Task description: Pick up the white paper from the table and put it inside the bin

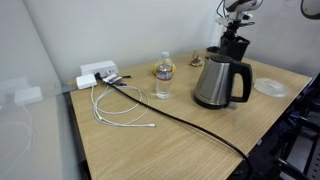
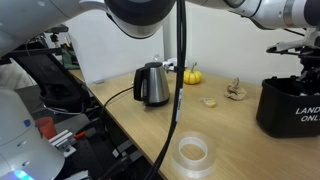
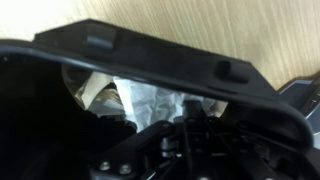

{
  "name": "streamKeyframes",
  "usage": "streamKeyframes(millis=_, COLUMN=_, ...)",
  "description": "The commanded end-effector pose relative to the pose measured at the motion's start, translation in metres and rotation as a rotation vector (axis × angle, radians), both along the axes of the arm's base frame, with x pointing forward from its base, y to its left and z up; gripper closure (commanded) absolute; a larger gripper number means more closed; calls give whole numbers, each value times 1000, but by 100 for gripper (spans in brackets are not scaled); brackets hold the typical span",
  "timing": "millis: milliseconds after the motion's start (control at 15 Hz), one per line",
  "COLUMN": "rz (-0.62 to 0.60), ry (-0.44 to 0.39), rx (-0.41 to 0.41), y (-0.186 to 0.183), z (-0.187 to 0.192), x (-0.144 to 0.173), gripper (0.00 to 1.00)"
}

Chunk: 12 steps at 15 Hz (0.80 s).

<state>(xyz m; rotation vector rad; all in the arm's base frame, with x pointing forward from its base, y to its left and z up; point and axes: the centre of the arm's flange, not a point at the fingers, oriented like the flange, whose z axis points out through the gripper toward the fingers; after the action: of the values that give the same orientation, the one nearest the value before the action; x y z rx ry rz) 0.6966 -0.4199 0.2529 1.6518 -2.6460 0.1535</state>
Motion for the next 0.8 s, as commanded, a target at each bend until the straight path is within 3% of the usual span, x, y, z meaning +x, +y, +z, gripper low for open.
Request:
streamKeyframes(millis=0, rz=0, ry=0, rx=0, y=0, z=0, x=0, gripper=99)
streamKeyframes(millis=133, rz=0, ry=0, rx=0, y=0, z=0, x=0, gripper=99)
streamKeyframes(millis=200, rz=-5, ry=-1, rx=-4, y=0, z=1, x=0, gripper=74)
streamKeyframes(millis=267, rz=-8, ry=-12, rx=-7, y=1, z=5, x=-1, gripper=73)
streamKeyframes(millis=733, rz=-20, ry=-55, rx=-22, y=0, z=68, x=-13, gripper=24)
